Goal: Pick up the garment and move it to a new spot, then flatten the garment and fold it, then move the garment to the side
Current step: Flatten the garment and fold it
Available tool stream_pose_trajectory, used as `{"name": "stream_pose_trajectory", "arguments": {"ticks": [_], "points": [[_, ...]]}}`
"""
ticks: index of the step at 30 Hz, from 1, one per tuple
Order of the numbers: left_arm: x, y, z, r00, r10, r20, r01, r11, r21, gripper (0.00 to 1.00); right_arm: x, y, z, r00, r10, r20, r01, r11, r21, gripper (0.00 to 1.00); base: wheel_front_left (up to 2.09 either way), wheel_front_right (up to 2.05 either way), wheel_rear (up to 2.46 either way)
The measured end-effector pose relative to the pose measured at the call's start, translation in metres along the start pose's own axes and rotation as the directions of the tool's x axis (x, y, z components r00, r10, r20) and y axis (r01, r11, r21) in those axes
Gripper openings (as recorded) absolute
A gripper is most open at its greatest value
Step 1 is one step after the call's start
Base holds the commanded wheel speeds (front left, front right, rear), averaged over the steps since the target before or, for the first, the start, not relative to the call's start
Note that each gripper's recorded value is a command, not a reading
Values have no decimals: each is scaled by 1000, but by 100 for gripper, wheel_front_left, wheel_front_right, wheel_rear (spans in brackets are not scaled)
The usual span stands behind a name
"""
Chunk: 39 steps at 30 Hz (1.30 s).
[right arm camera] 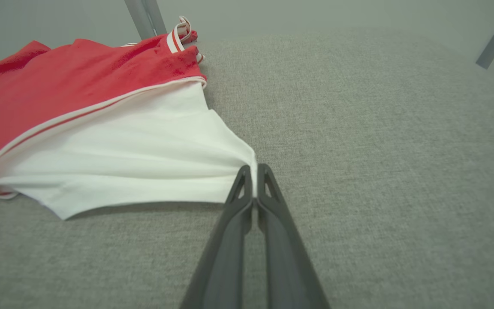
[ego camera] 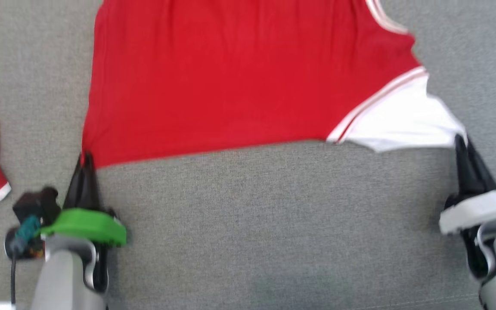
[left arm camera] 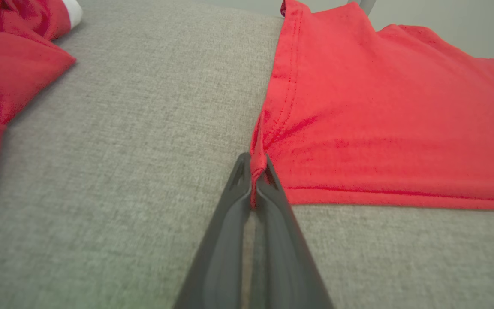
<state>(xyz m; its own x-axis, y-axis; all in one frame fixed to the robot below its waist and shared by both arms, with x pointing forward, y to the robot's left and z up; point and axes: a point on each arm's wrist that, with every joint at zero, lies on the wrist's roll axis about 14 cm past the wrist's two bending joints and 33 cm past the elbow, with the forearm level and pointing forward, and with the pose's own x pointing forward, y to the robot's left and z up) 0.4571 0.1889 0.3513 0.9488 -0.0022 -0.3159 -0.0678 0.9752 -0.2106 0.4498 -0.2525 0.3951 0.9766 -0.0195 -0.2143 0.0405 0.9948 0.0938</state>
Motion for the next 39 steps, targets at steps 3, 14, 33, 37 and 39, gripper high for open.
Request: {"name": "stream_pose_trajectory", "arguments": {"ticks": [3, 14, 33, 37, 39], "points": [[-27, 8, -8, 999, 33, -21, -33, 999, -20, 0, -30, -1, -10, 999, -14, -35, 14, 1000, 16, 0, 0, 0, 0], [-122, 11, -37, 996, 37, -86, -41, 998, -40, 0, -126, -6, -26, 996, -41, -78, 44, 999, 32, 0, 0, 0, 0], [-155, -17, -13, 999, -35, 22, 35, 999, -16, 0, -159, -1, 5, 999, -10, 48, 8, 999, 32, 0, 0, 0, 0], [-139, -27, 19, 991, -63, 114, 66, 998, -23, 0, -133, 12, 39, 990, 33, 137, -35, 999, 14, 0, 0, 0, 0], [-135, -30, 23, 990, -72, 123, 75, 997, -25, 0, -120, 17, 51, 985, 51, 163, -50, 999, -6, 0, 0, 0, 0]]}}
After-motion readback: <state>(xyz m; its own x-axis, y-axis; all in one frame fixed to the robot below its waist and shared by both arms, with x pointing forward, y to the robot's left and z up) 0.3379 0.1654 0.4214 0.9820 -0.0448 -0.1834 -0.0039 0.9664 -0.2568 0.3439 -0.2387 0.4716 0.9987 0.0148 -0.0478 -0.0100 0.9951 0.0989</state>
